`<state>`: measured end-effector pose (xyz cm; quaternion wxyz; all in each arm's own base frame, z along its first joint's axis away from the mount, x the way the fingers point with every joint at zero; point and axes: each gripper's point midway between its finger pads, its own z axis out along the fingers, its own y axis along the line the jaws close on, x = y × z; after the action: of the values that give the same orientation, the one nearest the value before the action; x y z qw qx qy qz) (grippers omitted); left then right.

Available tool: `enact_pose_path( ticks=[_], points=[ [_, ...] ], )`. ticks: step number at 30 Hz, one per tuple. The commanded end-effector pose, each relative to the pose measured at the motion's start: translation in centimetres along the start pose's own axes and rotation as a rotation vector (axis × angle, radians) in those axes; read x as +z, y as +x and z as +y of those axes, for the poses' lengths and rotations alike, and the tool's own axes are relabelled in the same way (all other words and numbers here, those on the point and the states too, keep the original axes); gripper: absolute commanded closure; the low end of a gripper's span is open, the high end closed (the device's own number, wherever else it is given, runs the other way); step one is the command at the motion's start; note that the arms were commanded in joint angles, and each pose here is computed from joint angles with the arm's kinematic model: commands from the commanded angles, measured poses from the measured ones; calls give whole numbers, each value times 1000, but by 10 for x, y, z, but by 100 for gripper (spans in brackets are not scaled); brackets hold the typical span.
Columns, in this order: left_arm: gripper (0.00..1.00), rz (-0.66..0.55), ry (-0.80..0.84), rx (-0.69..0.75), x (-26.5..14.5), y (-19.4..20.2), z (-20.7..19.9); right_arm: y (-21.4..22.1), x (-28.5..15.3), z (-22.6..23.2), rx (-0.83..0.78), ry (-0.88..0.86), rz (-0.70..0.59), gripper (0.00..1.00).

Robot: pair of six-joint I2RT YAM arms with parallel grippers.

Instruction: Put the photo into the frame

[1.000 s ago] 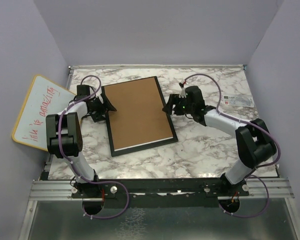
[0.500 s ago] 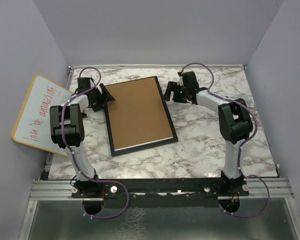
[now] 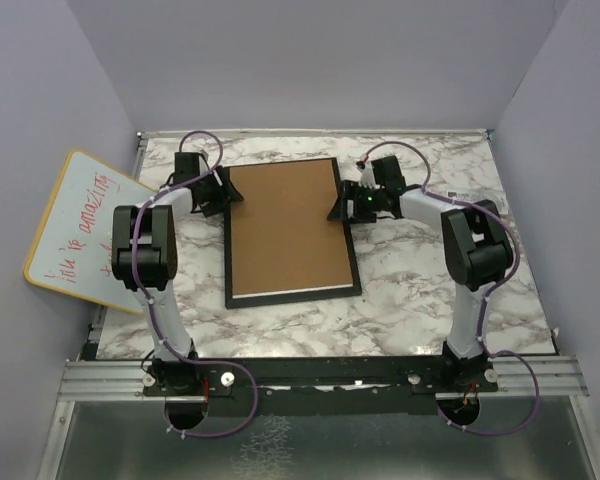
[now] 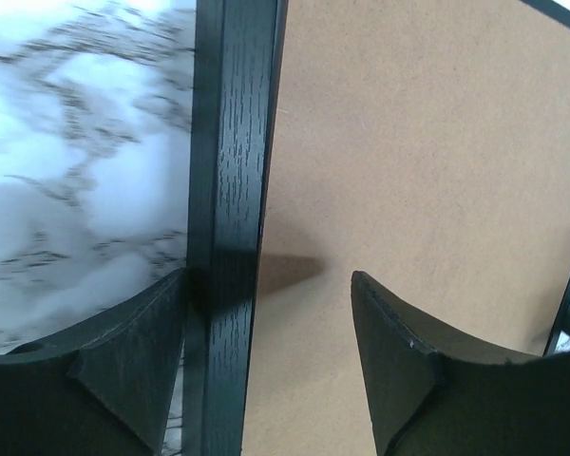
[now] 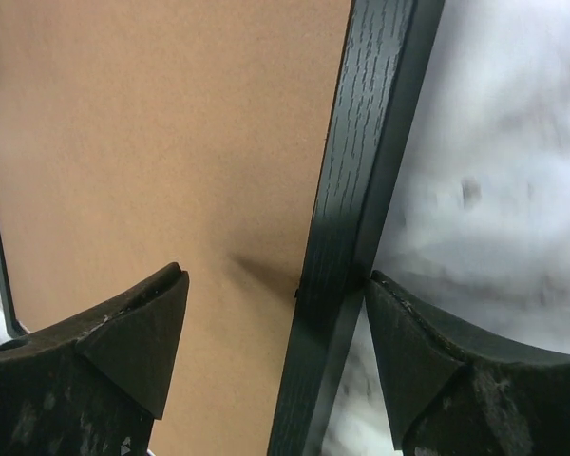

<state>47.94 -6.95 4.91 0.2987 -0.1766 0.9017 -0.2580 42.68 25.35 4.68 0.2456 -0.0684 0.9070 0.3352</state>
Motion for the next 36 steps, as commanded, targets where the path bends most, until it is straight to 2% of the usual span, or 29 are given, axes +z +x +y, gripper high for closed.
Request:
enact_pose_path(
  ticks=[1, 6, 12, 14, 15, 20, 23, 27, 31, 36],
  points=[
    [33, 201, 151, 32, 13, 74, -66, 41, -30, 44, 13, -128, 73, 23],
    [33, 238, 201, 71, 27, 88, -92, 76, -56, 47, 72, -146, 56, 24],
    [32, 297, 326, 154, 58, 108, -149, 107, -70, 65, 92, -243, 87, 24],
    [31, 302, 331, 173, 69, 113, -158, 111, -77, 60, 118, -186, 86, 24],
    [31, 280, 321, 177, 74, 107, -162, 110, -80, 49, 140, -103, 79, 23],
    [20, 136, 146, 197, 82, 60, -141, 84, -112, -11, 196, 300, -24, 22],
    [14, 83, 80, 198, 73, 35, -129, 58, -132, -29, 183, 400, -86, 21],
    [7, 17, 19, 252, 51, 4, -123, 10, -146, -31, 70, 430, -168, 21],
    [6, -49, -68, 268, 18, -20, -112, -35, -128, -39, 5, 369, -215, 21],
    [6, -72, -200, 268, -35, -12, -87, -82, -95, -52, -26, 281, -182, 22]
  ],
)
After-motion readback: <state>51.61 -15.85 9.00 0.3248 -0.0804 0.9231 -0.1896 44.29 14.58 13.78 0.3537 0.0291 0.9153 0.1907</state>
